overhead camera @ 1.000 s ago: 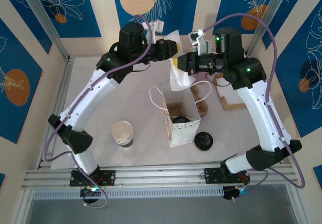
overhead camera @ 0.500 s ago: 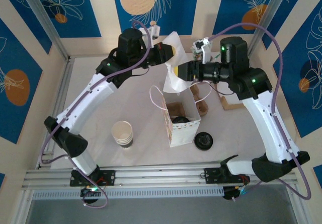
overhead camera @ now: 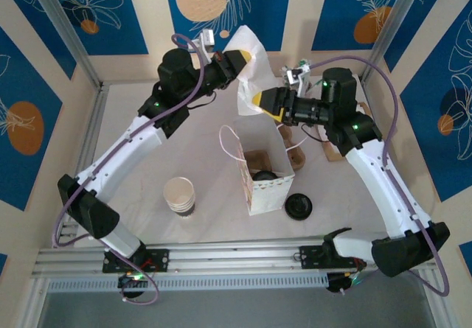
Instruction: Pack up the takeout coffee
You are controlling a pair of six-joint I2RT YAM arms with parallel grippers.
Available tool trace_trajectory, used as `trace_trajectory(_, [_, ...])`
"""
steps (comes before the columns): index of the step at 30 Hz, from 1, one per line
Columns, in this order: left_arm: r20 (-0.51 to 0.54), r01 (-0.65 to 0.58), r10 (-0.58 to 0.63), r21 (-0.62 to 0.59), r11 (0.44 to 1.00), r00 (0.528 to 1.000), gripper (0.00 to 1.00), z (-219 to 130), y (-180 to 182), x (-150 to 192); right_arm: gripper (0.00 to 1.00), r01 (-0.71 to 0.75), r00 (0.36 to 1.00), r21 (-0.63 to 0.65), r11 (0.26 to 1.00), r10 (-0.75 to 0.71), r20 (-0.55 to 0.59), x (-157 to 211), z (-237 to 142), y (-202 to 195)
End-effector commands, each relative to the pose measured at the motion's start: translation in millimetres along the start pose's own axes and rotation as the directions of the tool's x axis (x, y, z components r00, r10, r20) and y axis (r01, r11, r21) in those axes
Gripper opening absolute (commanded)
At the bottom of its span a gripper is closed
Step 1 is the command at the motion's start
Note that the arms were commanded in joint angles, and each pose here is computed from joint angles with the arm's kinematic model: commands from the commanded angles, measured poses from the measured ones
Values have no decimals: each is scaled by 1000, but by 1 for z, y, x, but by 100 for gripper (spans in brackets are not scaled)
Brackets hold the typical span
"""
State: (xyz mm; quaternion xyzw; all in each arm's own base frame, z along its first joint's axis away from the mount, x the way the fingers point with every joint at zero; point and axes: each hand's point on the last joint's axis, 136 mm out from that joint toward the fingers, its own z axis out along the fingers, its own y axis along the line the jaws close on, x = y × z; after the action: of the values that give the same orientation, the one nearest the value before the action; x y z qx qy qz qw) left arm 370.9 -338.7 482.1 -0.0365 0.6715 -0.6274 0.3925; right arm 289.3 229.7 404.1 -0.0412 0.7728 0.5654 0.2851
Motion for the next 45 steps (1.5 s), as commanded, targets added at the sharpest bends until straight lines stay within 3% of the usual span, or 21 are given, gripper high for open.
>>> trace_trajectory(1, [44,71,-79,159,985,996,0,-15,-37,-13,86,-7,997,-147,989,18,79,-22,-14,34])
trace_trajectory(5, [49,135,-147,202,970,988,0,-16,-33,-9,97,-19,993,-192,981,42,112,-35,-16,41])
trace_trajectory(8, [51,174,-190,231,957,980,0,-15,-29,-6,98,-36,992,-215,976,61,111,-40,-13,43])
trace_trajectory(22, [25,283,-310,342,896,950,0,1,-33,17,92,-152,975,-224,963,183,126,-50,4,27])
trace_trajectory(29, [10,308,-331,340,889,943,0,6,-32,33,75,-150,974,-273,950,189,124,-53,10,33])
trace_trajectory(37, [24,325,-349,309,894,937,0,8,-20,42,50,-121,975,-302,946,171,143,-58,5,43])
trace_trajectory(42, [28,323,-346,290,901,938,15,9,-16,44,32,-119,975,-304,945,169,142,-58,4,45])
trace_trajectory(45, [36,314,-337,276,908,941,35,8,-14,44,23,-117,975,-293,949,166,146,-56,2,43])
